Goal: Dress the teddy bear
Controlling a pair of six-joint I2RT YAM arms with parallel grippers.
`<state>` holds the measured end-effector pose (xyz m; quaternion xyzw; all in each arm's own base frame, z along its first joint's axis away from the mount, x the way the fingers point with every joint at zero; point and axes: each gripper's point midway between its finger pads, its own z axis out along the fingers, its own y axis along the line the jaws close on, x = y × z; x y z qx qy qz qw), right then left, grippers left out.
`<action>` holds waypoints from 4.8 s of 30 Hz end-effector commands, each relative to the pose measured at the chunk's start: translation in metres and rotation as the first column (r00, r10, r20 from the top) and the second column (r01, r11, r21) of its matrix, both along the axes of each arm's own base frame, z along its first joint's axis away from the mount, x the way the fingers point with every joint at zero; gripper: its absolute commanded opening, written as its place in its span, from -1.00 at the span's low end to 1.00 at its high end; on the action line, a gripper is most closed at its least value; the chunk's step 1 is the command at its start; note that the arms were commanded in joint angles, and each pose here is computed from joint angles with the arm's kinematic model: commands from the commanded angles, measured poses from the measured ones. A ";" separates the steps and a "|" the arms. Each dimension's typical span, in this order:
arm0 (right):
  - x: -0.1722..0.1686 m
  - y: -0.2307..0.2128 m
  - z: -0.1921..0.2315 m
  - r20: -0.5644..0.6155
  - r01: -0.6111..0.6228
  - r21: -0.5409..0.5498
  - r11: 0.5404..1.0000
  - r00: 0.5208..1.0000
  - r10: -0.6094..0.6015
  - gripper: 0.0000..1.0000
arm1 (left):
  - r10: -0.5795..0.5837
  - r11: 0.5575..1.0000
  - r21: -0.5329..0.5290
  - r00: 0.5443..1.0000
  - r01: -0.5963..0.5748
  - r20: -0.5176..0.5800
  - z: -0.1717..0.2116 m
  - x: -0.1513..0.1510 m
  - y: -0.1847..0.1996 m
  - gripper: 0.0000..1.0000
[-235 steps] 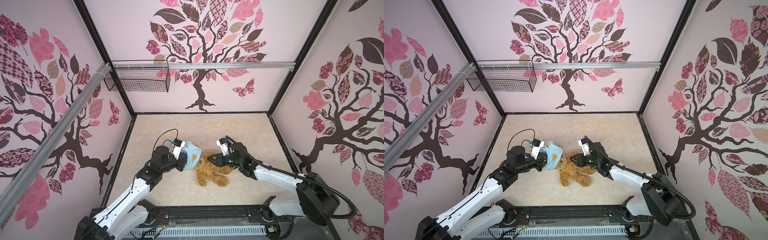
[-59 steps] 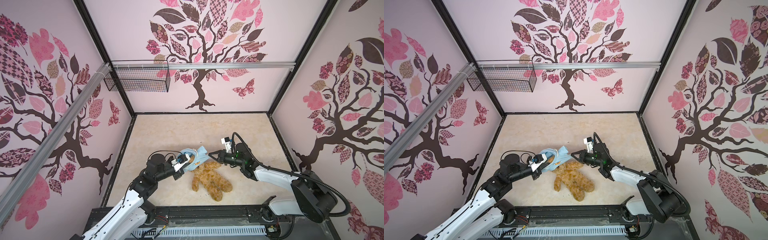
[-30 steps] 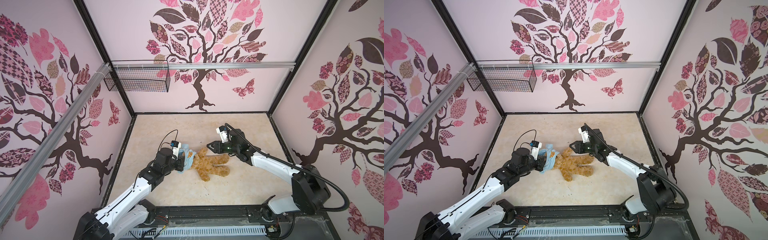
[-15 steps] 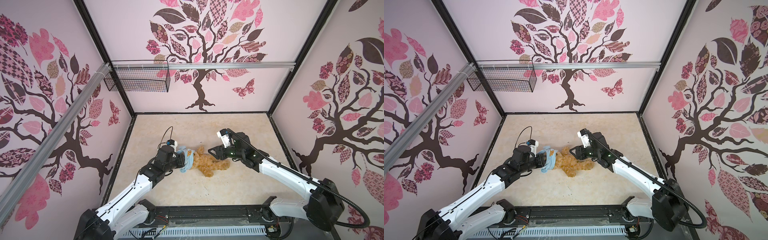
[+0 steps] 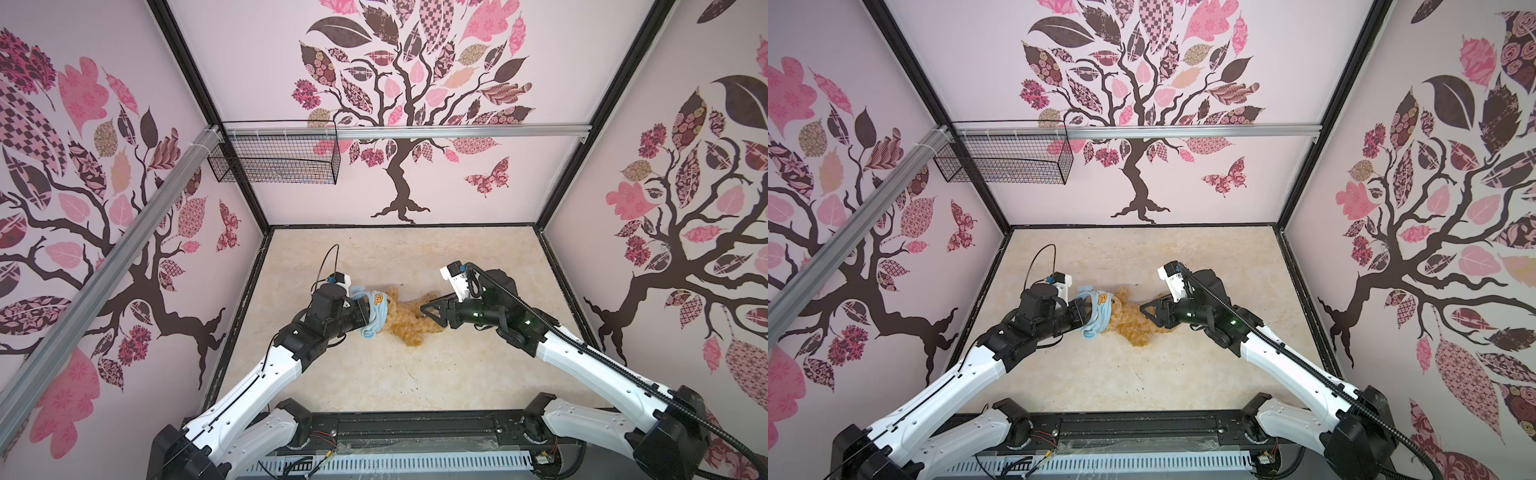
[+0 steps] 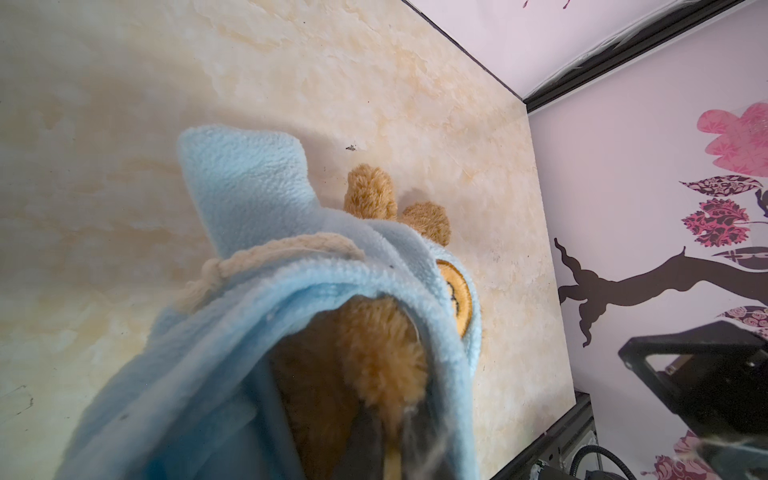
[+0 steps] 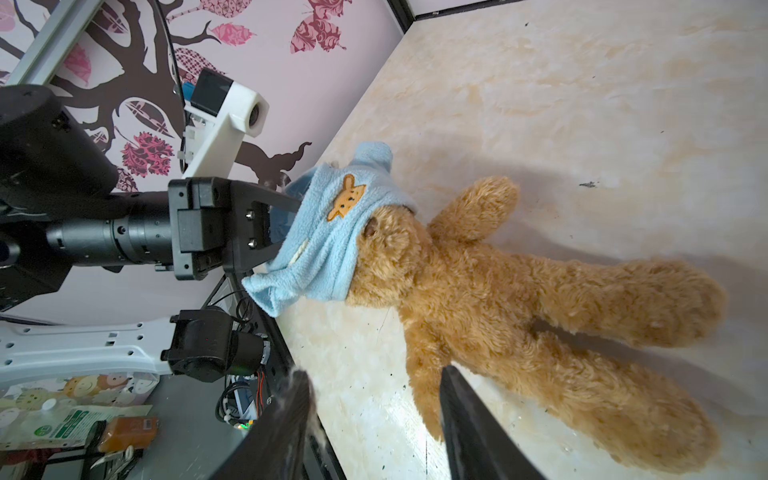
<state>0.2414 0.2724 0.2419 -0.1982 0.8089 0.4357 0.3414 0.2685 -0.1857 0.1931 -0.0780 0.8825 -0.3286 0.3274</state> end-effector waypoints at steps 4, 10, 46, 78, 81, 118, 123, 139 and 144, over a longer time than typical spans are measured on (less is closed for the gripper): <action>-0.020 0.013 0.009 0.063 -0.095 0.070 0.993 0.994 0.091 0.06 | 0.002 0.995 -0.104 1.000 0.001 0.024 0.028 0.011 -0.011 -1.00; -0.036 0.033 0.002 0.107 -0.175 0.122 0.977 0.981 0.163 -0.10 | 0.020 0.986 -0.166 1.000 -0.022 -0.013 0.028 0.007 -0.010 -1.00; -0.019 0.109 -0.039 0.051 -0.217 0.315 0.924 0.976 0.212 -0.59 | -0.039 0.945 -0.328 0.990 -0.007 -0.134 0.002 -0.011 -0.028 -1.00; 0.022 -0.034 -0.196 -0.243 0.339 -0.207 0.918 0.891 -0.384 -1.00 | -0.128 0.935 -0.345 0.987 0.087 -0.100 0.007 -0.005 -0.009 -1.00; 0.021 -0.044 -0.204 -0.222 0.351 -0.255 0.901 0.885 -0.408 -1.00 | -0.164 0.932 -0.341 0.983 0.125 -0.086 0.009 -0.005 -0.010 -1.00; -0.001 0.032 0.010 -0.167 -0.138 0.352 0.926 0.964 0.207 0.04 | -0.810 0.586 0.688 0.294 0.427 0.507 0.012 -0.051 -0.027 -1.00; 0.011 0.042 -0.018 -0.240 -0.095 0.301 0.949 0.955 0.172 0.04 | -0.814 0.580 0.690 0.279 0.434 0.510 0.011 -0.056 -0.028 -1.00; 0.024 0.077 -0.031 -0.310 -0.105 0.323 0.941 0.927 0.210 -0.68 | -0.820 0.571 0.698 0.263 0.432 0.509 0.011 -0.061 -0.029 -1.00; 0.044 0.048 -0.057 -0.350 0.035 0.272 0.962 0.934 0.065 -1.00 | -0.819 0.572 0.693 0.269 0.438 0.506 0.010 -0.062 -0.029 -1.00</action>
